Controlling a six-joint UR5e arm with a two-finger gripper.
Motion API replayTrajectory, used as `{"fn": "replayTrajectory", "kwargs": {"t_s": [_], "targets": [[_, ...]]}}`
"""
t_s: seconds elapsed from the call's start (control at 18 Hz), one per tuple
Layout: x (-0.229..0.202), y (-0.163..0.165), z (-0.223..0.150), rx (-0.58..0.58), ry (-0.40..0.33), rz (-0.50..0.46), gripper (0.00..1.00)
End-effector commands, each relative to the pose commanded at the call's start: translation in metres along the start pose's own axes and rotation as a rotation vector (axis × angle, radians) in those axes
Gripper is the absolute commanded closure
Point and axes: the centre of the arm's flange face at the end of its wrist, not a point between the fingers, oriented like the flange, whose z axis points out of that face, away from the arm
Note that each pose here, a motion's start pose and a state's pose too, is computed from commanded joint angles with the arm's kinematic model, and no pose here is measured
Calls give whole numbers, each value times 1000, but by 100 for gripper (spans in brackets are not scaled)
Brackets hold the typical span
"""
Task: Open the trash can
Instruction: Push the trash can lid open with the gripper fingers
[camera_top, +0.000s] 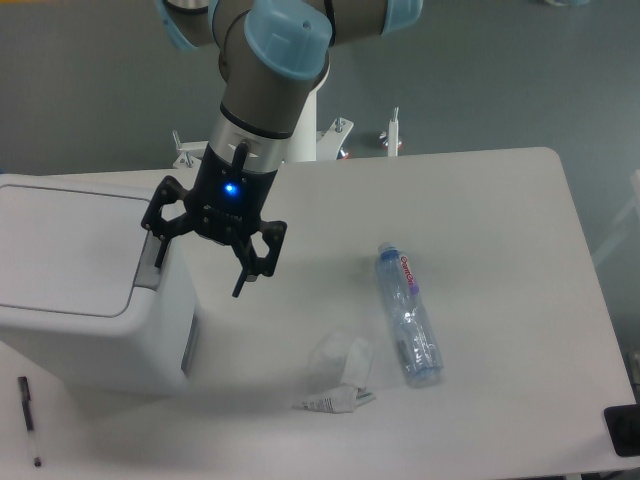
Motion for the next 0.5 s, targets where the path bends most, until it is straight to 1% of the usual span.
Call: {"fn": "replayTrajectory", "kwargs": {"t_s": [0.5], "targets": [[0,0,3,-3,1,-1,0]]}}
